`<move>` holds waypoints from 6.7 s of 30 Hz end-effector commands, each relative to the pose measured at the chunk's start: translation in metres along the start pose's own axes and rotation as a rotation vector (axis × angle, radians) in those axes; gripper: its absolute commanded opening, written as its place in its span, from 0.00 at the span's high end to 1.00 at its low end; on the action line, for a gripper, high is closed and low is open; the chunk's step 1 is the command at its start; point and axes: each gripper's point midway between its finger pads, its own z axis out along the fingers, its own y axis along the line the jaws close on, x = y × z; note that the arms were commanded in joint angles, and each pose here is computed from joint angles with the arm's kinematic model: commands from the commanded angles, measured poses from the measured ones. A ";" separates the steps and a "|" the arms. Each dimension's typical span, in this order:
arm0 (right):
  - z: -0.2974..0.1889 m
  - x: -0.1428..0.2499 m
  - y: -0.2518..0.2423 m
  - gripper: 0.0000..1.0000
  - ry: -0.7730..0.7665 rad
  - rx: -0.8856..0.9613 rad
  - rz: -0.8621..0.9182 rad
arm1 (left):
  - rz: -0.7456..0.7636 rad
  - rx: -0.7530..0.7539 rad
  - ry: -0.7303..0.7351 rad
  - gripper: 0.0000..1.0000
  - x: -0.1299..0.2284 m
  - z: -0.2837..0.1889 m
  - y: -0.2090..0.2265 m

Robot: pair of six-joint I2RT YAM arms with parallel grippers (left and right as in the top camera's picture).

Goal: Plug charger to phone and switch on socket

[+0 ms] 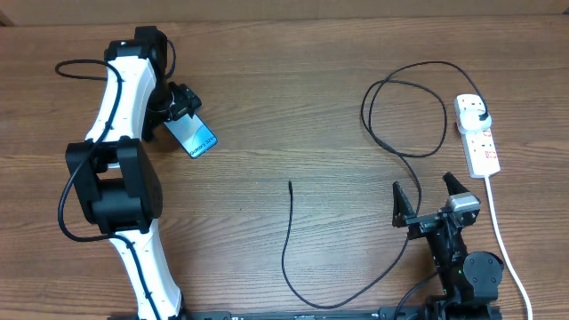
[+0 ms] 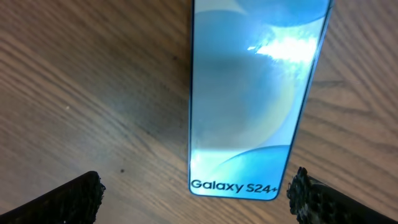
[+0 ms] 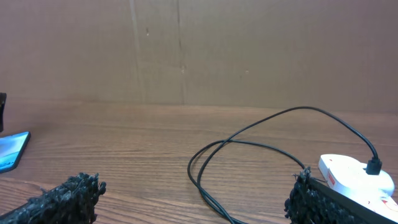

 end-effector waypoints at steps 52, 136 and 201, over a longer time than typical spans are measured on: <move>0.000 0.002 -0.002 0.00 -0.004 0.010 0.005 | 0.027 -0.055 -0.009 0.00 0.004 0.052 -0.016; 0.000 0.002 -0.002 0.00 -0.004 0.010 0.005 | 0.002 -0.095 -0.077 0.00 0.008 0.075 -0.020; 0.000 0.002 -0.002 0.00 -0.004 0.010 0.005 | -0.035 -0.079 -0.066 0.00 0.002 0.094 -0.004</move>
